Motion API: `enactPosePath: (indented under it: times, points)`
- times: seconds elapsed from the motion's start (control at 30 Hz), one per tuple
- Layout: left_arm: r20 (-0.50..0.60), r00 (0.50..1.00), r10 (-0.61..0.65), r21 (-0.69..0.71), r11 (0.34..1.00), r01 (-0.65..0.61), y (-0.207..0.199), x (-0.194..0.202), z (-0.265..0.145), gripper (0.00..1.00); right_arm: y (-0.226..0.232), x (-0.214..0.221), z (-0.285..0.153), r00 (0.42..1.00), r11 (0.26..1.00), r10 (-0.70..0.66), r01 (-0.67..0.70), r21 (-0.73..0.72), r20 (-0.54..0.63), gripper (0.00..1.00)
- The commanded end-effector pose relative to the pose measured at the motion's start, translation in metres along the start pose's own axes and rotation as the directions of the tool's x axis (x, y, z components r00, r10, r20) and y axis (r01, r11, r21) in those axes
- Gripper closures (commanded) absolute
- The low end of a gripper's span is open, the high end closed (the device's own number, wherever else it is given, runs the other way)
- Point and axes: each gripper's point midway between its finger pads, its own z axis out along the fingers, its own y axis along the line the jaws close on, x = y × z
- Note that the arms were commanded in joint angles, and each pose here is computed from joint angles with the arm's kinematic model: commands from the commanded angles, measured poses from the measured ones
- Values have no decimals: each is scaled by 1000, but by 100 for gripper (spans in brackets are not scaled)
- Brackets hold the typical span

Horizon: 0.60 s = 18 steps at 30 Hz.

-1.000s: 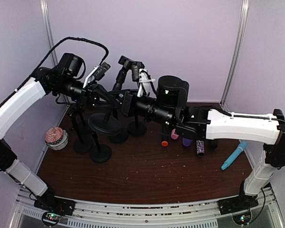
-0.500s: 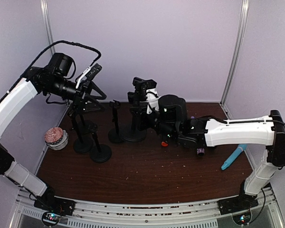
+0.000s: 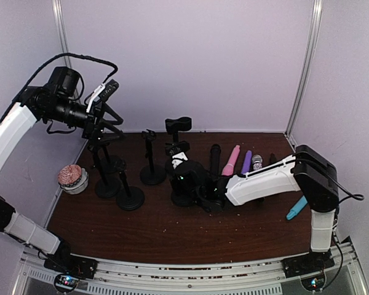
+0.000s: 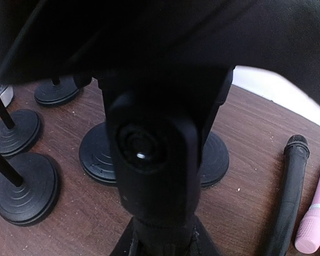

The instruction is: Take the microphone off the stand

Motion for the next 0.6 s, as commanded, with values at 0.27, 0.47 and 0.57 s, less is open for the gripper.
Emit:
enactPosePath:
  times: [0.27,0.47,0.57]
  points:
    - [6,1000,-26,-138,990,27,33,3,-18,2,11,-22,12,977,990,127,-136,46,171,78]
    - [19,999,-45,-249,967,48,54,12,-36,2,10,-11,8,981,988,147,-151,28,128,21]
    - [30,998,-57,-328,942,63,67,18,-43,2,2,-15,-10,978,984,171,-174,22,120,0]
